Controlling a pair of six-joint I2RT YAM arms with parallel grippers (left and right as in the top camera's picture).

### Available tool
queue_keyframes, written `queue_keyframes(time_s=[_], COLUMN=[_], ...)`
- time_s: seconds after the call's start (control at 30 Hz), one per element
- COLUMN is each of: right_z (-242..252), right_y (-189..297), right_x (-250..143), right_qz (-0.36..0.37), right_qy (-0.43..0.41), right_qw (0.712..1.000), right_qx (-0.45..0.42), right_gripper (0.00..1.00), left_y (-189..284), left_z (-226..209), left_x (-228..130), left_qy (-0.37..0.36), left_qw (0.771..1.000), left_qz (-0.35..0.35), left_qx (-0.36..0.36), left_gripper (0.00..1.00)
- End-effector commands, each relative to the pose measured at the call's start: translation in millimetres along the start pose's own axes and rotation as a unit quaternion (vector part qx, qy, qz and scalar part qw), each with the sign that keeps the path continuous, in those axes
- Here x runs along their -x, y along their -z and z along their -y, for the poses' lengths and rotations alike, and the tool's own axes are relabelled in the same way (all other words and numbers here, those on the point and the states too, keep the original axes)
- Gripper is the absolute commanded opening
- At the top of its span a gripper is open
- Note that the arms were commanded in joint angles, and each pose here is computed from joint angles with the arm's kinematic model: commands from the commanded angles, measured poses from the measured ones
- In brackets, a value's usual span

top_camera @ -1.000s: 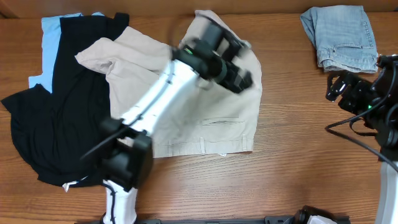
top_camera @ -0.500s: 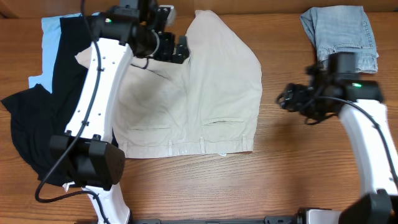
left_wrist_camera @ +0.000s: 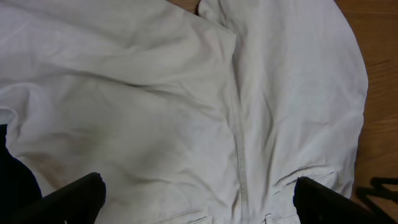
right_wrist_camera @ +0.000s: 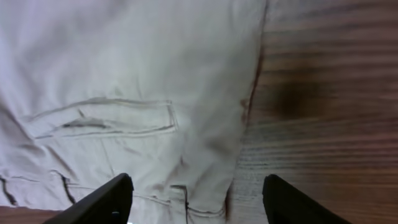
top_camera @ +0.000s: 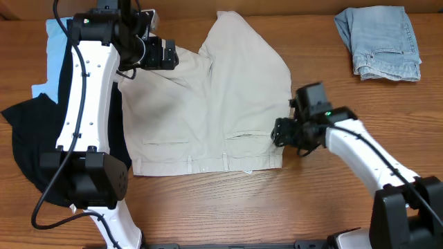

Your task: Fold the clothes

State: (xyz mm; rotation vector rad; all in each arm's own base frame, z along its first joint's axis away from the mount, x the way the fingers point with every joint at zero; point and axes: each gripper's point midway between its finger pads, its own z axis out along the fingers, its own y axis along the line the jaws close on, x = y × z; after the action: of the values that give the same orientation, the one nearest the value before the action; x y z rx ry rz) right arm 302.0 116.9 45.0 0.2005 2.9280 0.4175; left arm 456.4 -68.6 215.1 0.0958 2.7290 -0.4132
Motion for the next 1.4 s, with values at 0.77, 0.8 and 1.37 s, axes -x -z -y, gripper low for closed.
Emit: queue_keyframes(time_s=[0.77,0.8,1.37], right_z=[15.0,14.6,164.6], right_y=[-31.7,-31.7,68.4], right_x=[-32.3,-32.4,17.0], right_qz=[0.008,0.007,0.024], right_qy=[-0.082,-0.083,-0.258], right_qw=[0.995,0.995,0.96], right_qx=[-0.055,-0.054,-0.103], right_gripper=[0.04,0.04,0.04], left_y=[4.1,4.0,-5.7], left_z=[13.4,13.7,42.9], left_x=[7.9,7.8,17.4], left_qy=[-0.008,-0.008,-0.049], left_qw=[1.0,1.0,0.998], left_qz=[0.019,0.019,0.038], left_qx=[-0.007,-0.007,-0.021], left_gripper=[1.0,1.0,1.0])
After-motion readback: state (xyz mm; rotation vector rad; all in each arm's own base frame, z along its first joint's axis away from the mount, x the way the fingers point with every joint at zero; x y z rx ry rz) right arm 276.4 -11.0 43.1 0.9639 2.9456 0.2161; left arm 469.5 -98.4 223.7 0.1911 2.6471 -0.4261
